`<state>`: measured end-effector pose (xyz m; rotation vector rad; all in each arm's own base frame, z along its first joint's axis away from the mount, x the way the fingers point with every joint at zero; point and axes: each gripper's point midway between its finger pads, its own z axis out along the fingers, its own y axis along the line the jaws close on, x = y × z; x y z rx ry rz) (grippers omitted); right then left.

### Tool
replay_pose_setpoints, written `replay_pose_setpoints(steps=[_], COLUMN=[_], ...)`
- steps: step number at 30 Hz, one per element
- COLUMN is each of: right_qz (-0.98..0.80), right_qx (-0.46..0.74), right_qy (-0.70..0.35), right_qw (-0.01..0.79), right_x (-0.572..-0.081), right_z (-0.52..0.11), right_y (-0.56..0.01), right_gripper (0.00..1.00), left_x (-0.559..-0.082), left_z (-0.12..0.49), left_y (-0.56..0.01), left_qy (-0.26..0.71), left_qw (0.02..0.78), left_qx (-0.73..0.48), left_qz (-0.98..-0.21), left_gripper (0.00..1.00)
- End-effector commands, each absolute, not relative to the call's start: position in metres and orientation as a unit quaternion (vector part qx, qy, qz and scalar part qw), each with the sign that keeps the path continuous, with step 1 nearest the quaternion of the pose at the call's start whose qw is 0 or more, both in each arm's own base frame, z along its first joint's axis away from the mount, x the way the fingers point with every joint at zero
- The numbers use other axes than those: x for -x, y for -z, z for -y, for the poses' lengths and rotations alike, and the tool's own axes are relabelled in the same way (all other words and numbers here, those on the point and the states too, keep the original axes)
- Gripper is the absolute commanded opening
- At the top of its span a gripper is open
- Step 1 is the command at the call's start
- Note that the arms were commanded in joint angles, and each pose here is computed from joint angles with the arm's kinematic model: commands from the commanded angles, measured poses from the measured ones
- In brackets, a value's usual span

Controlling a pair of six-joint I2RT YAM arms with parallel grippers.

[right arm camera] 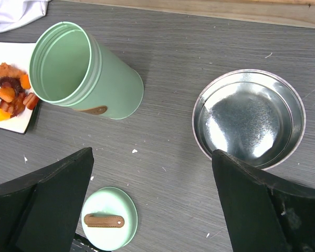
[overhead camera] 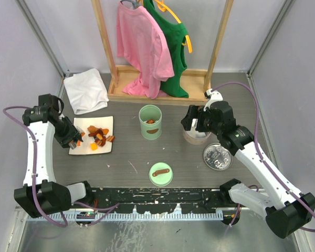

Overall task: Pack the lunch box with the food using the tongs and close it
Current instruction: Place the fake food in the packing box.

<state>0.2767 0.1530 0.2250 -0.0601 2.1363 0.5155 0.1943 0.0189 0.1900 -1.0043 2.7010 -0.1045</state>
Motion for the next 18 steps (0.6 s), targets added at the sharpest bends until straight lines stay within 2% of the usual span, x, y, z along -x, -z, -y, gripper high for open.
replay_pose_setpoints(steps=[1, 18], right_qz=[-0.842, -0.839], right_qx=[0.022, 0.016], right_qy=[-0.216, -0.226], right_qw=[0.494, 0.494], right_x=[-0.283, -0.283], right_z=[-0.152, -0.154], right_y=[-0.254, -0.26], right_gripper=[1.0, 1.0], left_x=[-0.207, -0.229], left_z=[-0.019, 0.037], left_y=[-0.215, -0.274], left_qy=[0.053, 0.223], left_qw=[0.188, 0.224], left_qx=[0.354, 0.341], left_qz=[-0.915, -0.885], left_gripper=[0.19, 0.18])
